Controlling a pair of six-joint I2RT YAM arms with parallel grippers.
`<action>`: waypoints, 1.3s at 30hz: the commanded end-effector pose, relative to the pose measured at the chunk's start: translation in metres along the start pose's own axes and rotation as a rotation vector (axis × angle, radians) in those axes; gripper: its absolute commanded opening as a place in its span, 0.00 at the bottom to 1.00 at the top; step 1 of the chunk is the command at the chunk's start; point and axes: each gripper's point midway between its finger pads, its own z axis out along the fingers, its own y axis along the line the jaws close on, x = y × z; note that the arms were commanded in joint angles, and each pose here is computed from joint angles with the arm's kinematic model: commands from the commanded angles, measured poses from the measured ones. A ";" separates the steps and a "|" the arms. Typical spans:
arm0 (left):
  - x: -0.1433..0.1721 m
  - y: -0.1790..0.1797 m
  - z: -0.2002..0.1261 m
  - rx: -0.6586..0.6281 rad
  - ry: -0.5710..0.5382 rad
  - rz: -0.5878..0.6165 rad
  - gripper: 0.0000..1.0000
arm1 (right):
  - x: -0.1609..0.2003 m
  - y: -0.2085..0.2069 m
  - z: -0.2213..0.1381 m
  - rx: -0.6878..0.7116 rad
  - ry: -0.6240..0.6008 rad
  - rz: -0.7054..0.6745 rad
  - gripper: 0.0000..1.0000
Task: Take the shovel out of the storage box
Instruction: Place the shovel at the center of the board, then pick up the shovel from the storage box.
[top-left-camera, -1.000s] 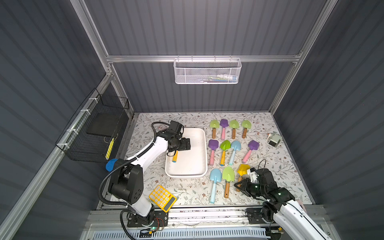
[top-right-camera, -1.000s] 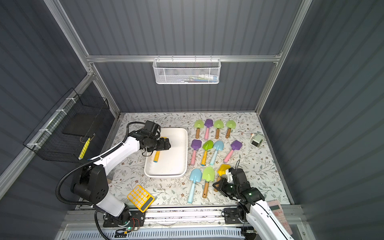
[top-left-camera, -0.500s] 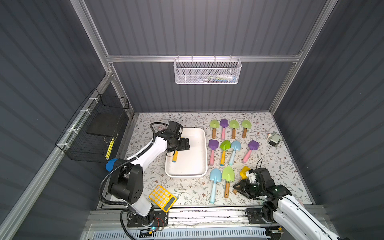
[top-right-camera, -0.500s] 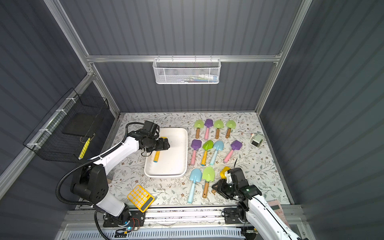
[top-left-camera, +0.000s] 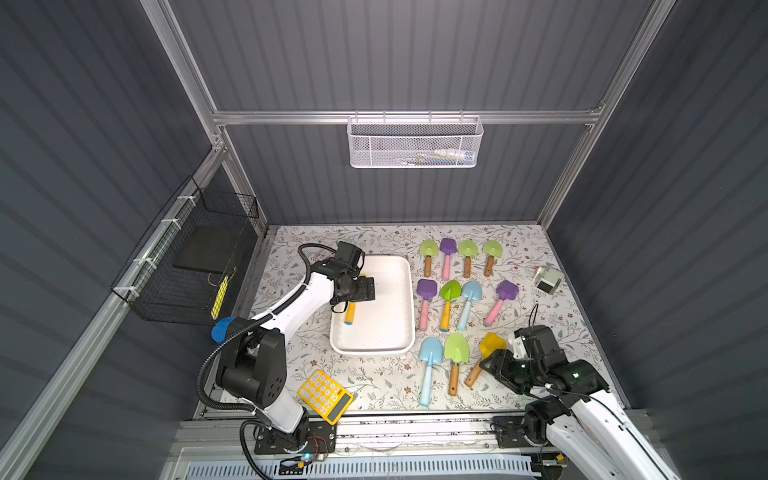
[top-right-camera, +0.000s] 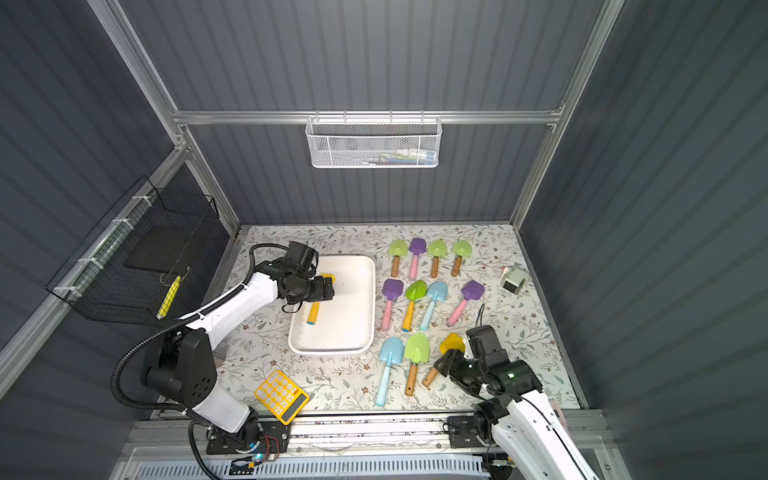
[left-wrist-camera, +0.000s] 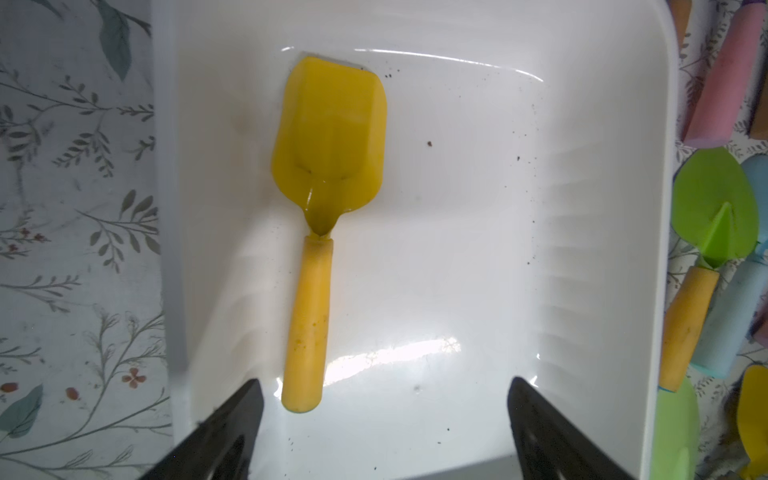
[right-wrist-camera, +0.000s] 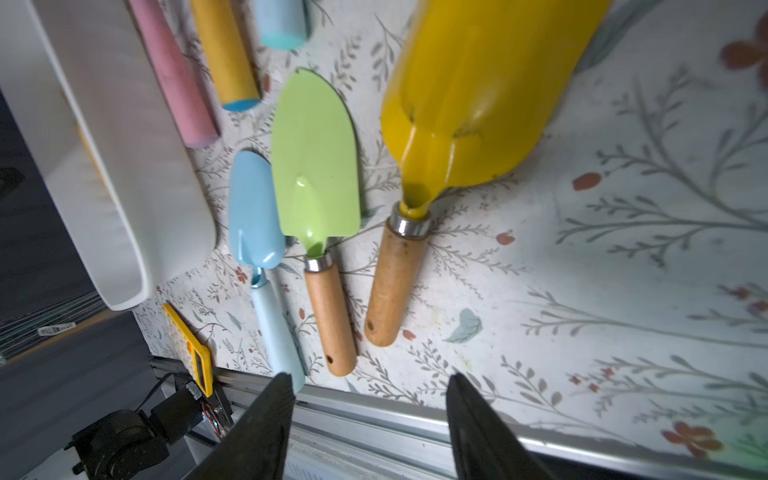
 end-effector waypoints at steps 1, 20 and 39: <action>-0.004 0.022 -0.005 -0.124 0.008 0.028 0.86 | -0.011 -0.003 -0.022 0.099 -0.042 -0.054 0.62; -0.001 0.026 0.059 -0.190 0.127 0.021 0.70 | -0.045 0.107 -0.039 0.060 -0.181 -0.405 0.53; 0.003 0.014 0.105 -0.136 0.204 0.005 0.26 | -0.026 0.128 -0.019 0.012 -0.163 -0.445 0.49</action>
